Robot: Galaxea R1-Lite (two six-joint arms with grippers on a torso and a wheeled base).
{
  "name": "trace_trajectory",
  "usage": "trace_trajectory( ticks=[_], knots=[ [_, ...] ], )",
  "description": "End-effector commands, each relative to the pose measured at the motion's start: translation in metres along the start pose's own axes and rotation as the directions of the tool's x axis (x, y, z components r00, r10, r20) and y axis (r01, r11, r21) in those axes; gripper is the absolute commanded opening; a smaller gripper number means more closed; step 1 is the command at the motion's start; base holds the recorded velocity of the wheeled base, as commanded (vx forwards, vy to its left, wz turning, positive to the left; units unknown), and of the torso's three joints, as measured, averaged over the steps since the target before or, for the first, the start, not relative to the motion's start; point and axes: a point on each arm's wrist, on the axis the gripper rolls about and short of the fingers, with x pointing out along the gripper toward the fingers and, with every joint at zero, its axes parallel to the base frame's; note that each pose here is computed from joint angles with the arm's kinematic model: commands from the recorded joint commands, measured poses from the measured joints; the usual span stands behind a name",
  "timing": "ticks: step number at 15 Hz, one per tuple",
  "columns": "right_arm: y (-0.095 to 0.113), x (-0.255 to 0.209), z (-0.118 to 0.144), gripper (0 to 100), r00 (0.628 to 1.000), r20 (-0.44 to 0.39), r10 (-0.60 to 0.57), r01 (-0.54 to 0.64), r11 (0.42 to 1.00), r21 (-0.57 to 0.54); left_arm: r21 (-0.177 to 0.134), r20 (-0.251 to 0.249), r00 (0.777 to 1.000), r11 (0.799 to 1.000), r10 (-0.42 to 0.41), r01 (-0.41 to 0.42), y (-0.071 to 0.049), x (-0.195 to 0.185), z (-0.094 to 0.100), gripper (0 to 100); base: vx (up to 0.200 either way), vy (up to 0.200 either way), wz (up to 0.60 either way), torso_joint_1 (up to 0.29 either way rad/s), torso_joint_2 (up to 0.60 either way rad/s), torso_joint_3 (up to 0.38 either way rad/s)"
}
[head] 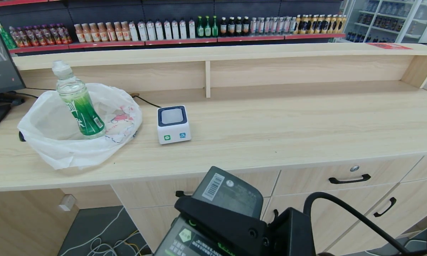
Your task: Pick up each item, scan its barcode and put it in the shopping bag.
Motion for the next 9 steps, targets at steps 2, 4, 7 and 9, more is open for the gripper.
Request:
trace_trajectory(
  ticks=[2,4,7,9],
  knots=[
    [-0.001,0.0004,-0.0025,0,1.0,-0.011,-0.005,0.005,1.0,-0.016,-0.001,0.0,1.0,1.0,0.001,-0.001,0.0,0.0,0.0,100,0.0,0.0,0.0,0.0,0.0,0.0],
    [-0.001,0.0004,-0.0025,0,1.0,-0.01,-0.005,0.005,0.999,-0.033,-0.001,0.0,1.0,1.0,0.001,-0.001,0.0,0.0,0.0,100,0.0,0.0,0.0,0.0,0.0,0.0],
    [-0.0013,0.0007,-0.0025,0,1.0,-0.013,-0.007,0.006,1.0,-0.025,-0.001,0.0,1.0,1.0,0.001,-0.001,0.0,0.0,0.0,100,0.0,0.0,0.0,0.0,0.0,0.0],
    [-0.0005,0.0006,-0.0029,0,1.0,-0.016,-0.003,0.003,1.0,-0.008,-0.001,0.0,1.0,1.0,0.001,-0.001,0.0,0.0,0.0,100,0.0,0.0,0.0,0.0,0.0,0.0]
  ],
)
